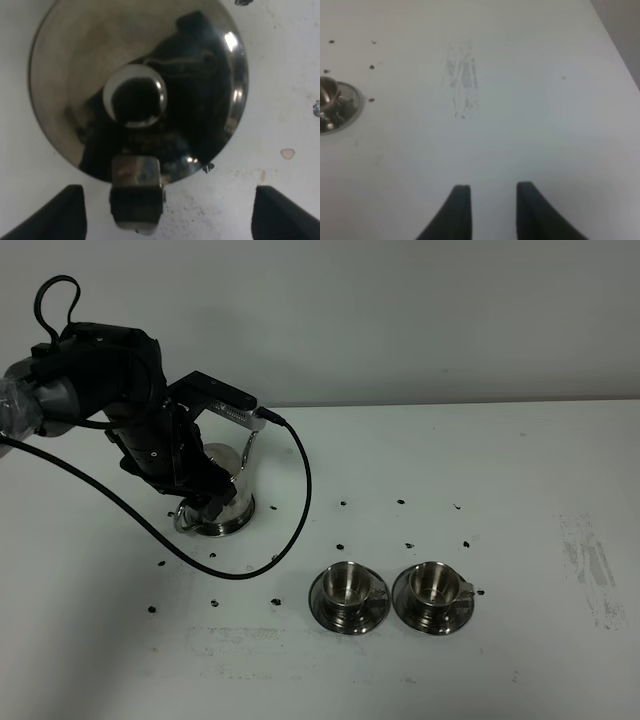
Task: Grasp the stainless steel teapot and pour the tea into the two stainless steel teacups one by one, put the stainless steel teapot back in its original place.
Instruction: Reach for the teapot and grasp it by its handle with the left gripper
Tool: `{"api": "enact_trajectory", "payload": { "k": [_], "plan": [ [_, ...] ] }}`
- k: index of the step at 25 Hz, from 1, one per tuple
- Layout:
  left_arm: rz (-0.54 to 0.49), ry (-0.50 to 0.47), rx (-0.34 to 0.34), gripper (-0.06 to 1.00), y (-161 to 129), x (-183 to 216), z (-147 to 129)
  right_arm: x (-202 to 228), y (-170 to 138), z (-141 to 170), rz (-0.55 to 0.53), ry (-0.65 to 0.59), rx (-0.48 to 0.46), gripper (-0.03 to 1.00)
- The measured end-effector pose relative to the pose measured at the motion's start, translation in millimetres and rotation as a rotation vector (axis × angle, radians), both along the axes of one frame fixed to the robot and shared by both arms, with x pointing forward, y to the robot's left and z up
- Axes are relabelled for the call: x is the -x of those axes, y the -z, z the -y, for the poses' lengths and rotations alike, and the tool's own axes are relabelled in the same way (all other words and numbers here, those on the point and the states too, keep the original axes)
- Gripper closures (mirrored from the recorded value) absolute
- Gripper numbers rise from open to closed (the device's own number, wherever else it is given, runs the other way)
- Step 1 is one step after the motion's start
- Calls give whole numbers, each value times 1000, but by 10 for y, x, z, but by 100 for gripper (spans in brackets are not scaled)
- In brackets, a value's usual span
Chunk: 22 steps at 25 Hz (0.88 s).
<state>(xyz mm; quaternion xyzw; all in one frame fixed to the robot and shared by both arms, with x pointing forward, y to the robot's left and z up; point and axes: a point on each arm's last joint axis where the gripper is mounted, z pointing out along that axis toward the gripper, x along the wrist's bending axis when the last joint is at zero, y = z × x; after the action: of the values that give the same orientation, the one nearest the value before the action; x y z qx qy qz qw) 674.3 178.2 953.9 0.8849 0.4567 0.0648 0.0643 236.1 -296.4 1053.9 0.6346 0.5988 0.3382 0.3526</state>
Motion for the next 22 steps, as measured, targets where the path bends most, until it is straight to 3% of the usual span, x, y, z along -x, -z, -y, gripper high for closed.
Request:
{"api": "enact_trajectory", "payload": {
  "k": [22],
  "plan": [
    [26,4,-11,37,38,-36,-6,0,0,0,0,0,0,74]
  ]
}}
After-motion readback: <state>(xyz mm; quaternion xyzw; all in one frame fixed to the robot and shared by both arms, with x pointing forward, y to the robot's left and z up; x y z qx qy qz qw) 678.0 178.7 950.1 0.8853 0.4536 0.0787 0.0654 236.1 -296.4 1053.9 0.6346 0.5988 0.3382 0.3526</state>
